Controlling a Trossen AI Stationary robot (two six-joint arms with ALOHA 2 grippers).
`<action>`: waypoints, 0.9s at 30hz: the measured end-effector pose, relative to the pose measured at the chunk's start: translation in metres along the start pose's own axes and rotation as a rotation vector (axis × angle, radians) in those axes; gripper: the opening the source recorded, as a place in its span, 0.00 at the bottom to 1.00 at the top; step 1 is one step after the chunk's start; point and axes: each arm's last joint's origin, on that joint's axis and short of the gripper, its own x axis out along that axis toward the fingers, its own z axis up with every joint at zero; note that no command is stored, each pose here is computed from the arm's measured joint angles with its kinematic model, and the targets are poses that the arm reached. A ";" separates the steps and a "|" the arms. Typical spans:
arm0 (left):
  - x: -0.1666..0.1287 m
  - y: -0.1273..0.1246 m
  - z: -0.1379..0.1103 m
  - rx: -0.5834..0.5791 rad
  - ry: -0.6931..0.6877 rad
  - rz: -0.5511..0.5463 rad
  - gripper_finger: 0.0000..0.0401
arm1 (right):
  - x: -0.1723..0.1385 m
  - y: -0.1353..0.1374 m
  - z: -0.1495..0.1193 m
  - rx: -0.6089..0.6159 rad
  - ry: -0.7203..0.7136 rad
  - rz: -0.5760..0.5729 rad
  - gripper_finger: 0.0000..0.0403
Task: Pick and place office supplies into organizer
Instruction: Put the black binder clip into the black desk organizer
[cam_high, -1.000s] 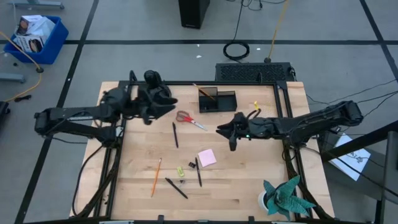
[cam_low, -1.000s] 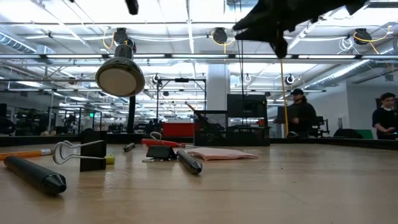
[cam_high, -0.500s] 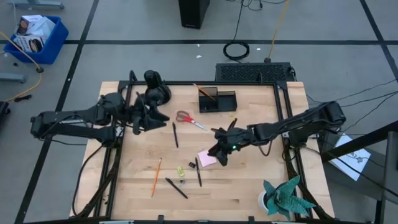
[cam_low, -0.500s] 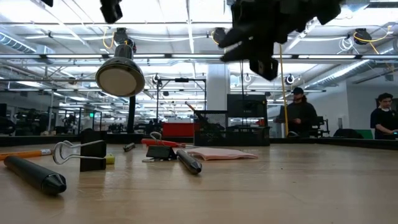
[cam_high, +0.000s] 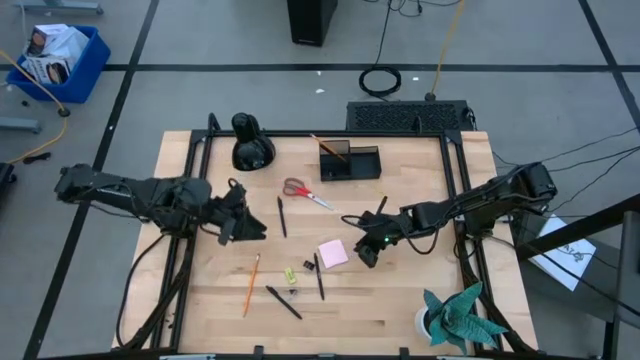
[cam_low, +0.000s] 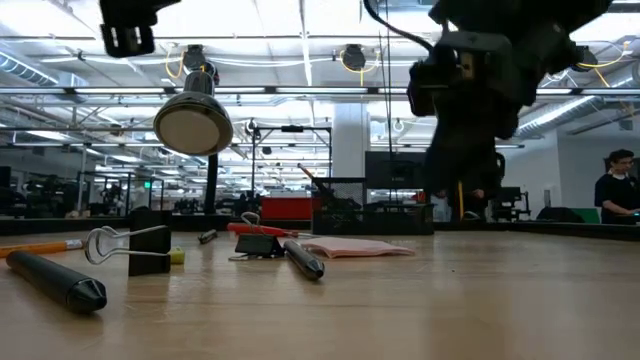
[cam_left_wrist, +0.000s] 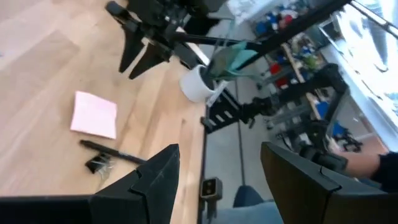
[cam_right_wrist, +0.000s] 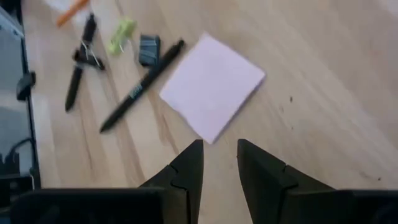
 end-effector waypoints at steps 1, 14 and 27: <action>0.001 -0.001 -0.005 -0.004 0.000 0.024 0.57 | 0.001 -0.003 -0.003 -0.005 0.012 0.001 0.22; 0.058 0.000 -0.080 -0.016 0.243 0.321 0.57 | -0.007 -0.028 -0.032 -0.066 0.095 0.000 0.22; 0.116 0.014 -0.106 0.203 0.459 0.456 0.33 | -0.021 -0.049 -0.052 -0.022 0.091 -0.008 0.22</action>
